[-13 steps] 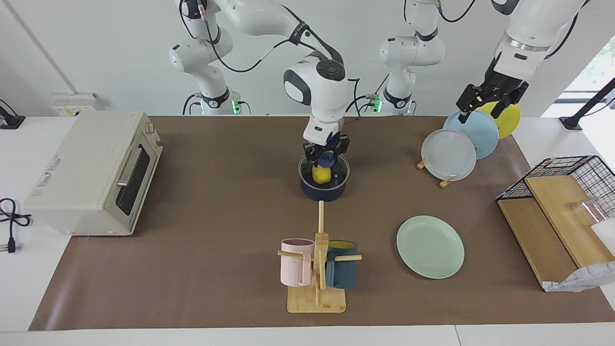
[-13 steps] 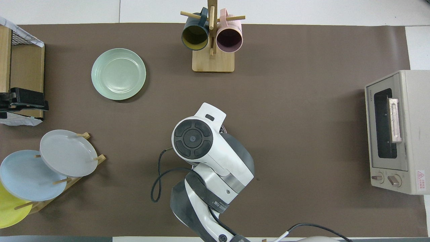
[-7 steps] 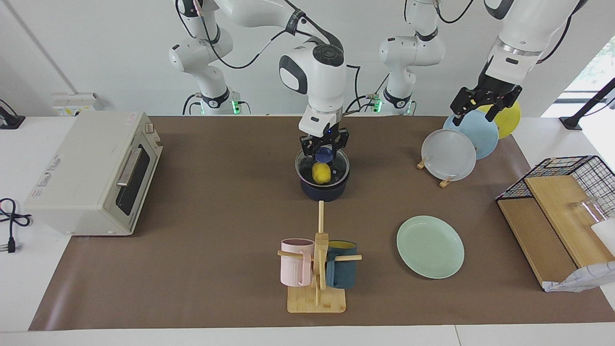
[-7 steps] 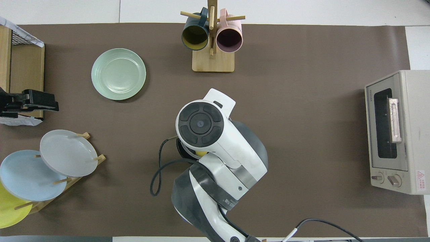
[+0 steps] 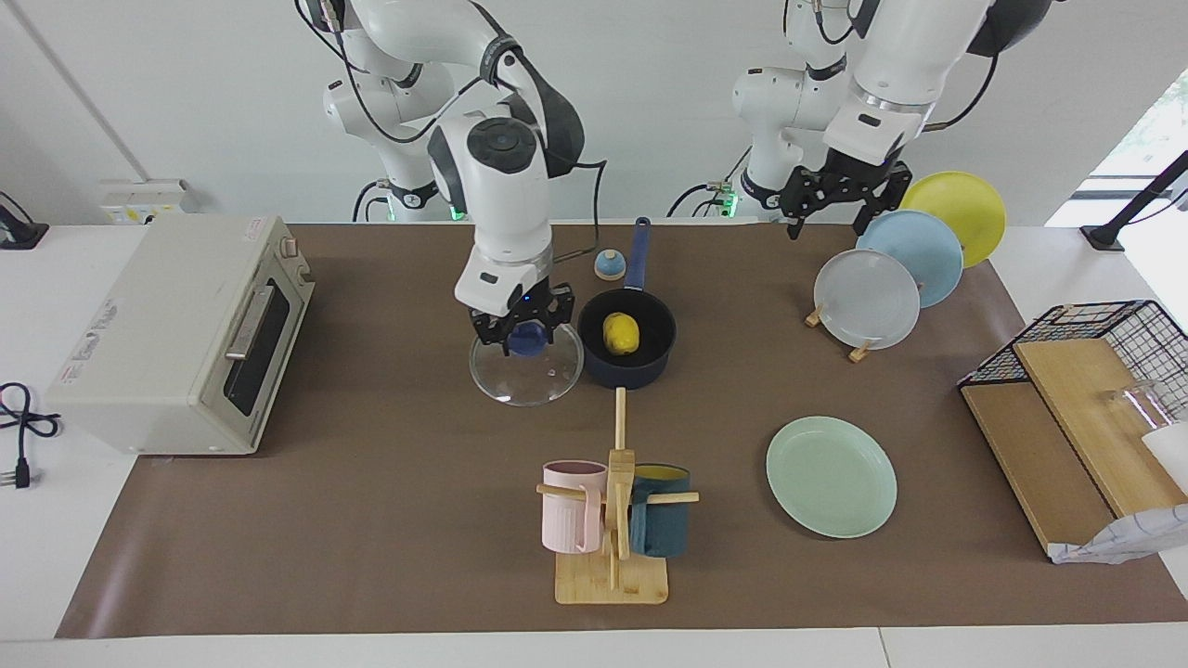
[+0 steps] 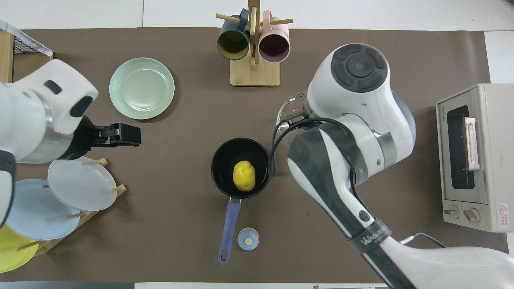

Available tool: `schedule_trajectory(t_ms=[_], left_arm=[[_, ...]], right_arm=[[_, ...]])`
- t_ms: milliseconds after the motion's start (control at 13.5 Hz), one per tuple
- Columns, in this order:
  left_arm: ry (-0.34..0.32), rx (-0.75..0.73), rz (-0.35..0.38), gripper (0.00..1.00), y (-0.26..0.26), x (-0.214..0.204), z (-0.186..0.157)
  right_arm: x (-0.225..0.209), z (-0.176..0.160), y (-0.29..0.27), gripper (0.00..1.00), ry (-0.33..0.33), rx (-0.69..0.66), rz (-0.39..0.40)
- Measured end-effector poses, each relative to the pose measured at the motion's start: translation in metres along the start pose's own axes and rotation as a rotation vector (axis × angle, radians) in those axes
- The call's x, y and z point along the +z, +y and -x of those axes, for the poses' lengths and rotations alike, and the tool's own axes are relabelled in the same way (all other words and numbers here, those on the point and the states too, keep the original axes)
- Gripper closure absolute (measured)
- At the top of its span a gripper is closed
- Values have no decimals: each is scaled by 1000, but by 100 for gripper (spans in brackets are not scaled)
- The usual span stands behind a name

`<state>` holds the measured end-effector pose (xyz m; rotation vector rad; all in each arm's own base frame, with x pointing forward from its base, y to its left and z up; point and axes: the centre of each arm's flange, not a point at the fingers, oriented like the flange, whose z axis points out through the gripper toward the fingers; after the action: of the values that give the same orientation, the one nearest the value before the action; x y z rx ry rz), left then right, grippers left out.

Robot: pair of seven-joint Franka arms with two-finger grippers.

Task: Transfer potato from pot to plate
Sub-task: 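Carry the lid aside with the right gripper while the left gripper reaches the potato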

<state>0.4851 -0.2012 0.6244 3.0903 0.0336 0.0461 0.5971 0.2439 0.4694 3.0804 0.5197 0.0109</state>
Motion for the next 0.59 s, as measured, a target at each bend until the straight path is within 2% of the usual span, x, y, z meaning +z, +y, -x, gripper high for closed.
schedule_trajectory(t_ms=[223,446,594], left_arm=[[17,-21,68,0,81,60,25],[-15,9,60,0,149,153,38],[-49,23,35,1,168,207,34]], right_arm=[[15,7,94,34,-33,-69,-3],[38,31,177,34,-62,-109,-16],[69,54,206,34,-19,-139,-6]])
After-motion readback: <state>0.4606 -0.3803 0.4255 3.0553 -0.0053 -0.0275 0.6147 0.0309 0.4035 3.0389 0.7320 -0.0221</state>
